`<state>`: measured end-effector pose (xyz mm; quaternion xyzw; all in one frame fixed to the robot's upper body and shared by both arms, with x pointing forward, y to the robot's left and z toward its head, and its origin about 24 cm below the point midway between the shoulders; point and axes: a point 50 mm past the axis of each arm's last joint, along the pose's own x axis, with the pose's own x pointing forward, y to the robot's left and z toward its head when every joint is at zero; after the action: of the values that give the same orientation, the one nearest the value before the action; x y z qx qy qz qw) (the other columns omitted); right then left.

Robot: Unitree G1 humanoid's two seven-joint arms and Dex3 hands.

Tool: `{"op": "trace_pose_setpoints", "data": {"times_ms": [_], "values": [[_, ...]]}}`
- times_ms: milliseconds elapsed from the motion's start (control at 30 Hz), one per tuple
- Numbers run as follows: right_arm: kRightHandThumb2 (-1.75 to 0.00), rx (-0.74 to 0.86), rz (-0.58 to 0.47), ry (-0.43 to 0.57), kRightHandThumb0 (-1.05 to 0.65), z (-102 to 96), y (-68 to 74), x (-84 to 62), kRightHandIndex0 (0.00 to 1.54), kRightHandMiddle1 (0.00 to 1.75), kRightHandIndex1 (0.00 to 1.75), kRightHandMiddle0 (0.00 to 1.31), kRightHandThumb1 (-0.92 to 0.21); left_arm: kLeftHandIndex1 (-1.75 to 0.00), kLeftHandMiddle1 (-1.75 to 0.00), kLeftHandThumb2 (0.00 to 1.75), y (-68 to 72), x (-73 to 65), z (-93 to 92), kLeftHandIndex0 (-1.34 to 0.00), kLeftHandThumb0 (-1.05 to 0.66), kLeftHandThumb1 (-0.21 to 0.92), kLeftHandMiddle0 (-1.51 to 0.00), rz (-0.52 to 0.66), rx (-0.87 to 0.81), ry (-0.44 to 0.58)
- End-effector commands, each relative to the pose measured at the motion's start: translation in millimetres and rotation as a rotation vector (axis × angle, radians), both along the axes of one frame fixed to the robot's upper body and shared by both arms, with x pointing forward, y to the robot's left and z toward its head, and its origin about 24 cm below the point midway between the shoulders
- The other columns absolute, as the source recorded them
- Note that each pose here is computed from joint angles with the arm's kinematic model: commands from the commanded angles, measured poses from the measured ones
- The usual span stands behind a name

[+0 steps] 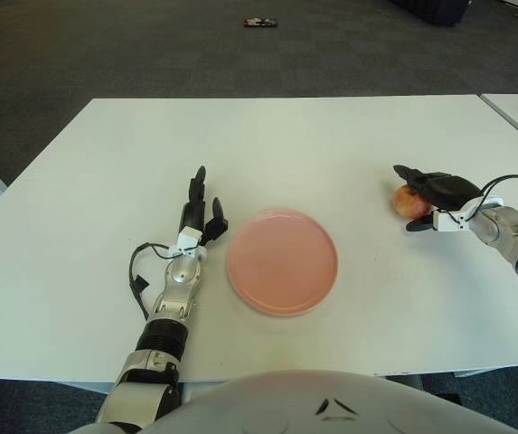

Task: Put the apple into the plate.

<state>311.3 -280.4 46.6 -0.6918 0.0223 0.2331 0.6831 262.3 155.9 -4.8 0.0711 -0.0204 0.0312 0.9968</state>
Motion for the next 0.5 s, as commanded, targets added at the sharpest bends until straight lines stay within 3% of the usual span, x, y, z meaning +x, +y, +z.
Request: {"op": "trace_pose_setpoints", "data": {"times_ms": [0,467], "values": [[-0.31,-0.036,0.012,0.087,-1.05,-20.0,3.3,-9.1,0.0,0.0,0.0,0.0,-0.92,-0.22,-0.01,0.99,3.6,-7.5,-14.4,0.0,-0.79,0.92,-0.08,0.013,0.008,0.079],[-0.32,-0.04,0.006,0.089,-1.05,-20.7,1.3,-9.9,0.0,0.0,0.0,0.0,-0.92,-0.25,-0.01,1.0,3.6,-7.5,-14.6,0.0,-0.78,0.92,-0.09,0.016,0.004,0.077]]}}
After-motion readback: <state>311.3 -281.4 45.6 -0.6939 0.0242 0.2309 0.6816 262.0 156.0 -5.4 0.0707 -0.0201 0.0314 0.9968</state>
